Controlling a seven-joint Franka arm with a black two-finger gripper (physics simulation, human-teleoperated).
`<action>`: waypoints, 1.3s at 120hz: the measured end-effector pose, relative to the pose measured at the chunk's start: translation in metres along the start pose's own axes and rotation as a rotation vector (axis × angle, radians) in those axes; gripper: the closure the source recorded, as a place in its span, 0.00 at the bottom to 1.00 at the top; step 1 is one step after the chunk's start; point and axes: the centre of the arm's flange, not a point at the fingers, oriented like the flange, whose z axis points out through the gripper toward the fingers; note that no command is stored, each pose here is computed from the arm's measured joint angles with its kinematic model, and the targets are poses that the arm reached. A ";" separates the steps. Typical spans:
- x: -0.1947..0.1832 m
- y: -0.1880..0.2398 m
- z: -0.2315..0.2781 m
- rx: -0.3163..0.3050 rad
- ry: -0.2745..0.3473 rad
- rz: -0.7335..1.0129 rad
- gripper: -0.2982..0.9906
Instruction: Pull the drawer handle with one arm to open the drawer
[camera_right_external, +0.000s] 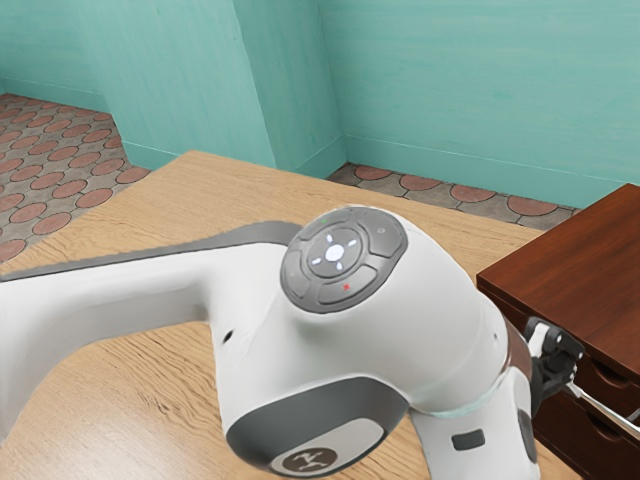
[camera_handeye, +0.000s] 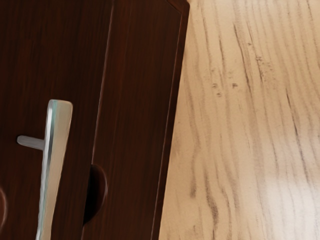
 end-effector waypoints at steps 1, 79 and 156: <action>0.000 0.000 0.001 0.000 0.001 0.000 0.23; -0.012 -0.011 0.044 -0.013 0.013 -0.043 0.23; -0.013 -0.012 0.052 -0.019 0.015 -0.080 0.23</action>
